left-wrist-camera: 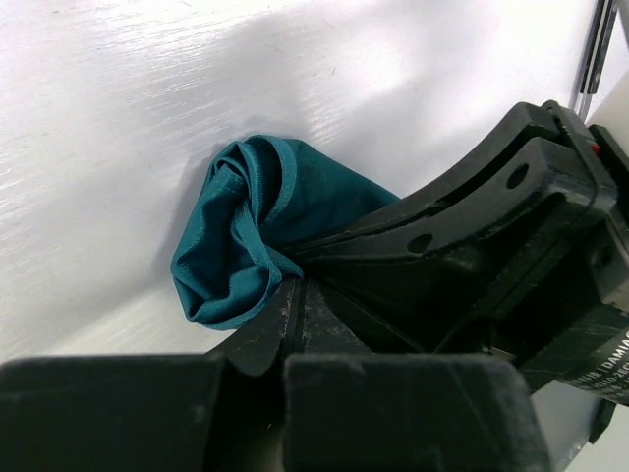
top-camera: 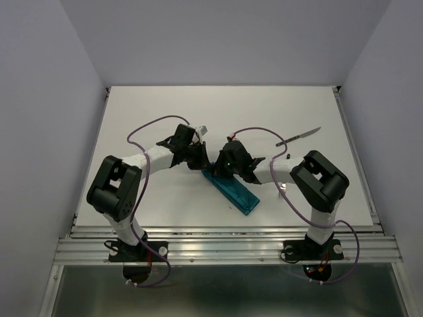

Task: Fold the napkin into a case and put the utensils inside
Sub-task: Stuff the top corner of the smaller-rectangle-folded napkin into the folded napkin.

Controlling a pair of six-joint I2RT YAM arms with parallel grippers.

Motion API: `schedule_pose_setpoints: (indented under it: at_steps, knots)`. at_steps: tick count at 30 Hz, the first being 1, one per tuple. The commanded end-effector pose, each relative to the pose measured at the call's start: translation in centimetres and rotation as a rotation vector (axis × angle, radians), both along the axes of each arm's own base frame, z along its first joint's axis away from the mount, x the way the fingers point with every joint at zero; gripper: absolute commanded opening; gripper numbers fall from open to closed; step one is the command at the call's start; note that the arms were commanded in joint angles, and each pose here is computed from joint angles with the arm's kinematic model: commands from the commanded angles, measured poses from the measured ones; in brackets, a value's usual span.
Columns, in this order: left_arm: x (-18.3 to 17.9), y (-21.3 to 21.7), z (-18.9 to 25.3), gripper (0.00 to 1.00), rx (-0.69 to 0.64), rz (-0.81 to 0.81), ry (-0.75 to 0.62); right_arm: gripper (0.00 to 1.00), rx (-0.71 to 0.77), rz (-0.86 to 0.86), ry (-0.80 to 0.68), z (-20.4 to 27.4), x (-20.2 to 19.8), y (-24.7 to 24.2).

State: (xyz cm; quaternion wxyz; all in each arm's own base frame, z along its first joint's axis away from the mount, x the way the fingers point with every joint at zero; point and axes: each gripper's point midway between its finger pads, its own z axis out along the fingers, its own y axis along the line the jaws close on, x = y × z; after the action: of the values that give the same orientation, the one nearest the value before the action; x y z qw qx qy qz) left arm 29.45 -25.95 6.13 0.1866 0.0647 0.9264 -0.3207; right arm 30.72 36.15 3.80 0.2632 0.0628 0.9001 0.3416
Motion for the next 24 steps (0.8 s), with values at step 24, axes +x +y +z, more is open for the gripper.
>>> schedule_pose_setpoints:
  at_steps: [24]
  knots:
    - [0.0, -1.5, 0.3, 0.0, -0.081, -0.095, -0.055, 0.01, 0.07, -0.127, -0.112, 4.4, 1.0, -3.8]
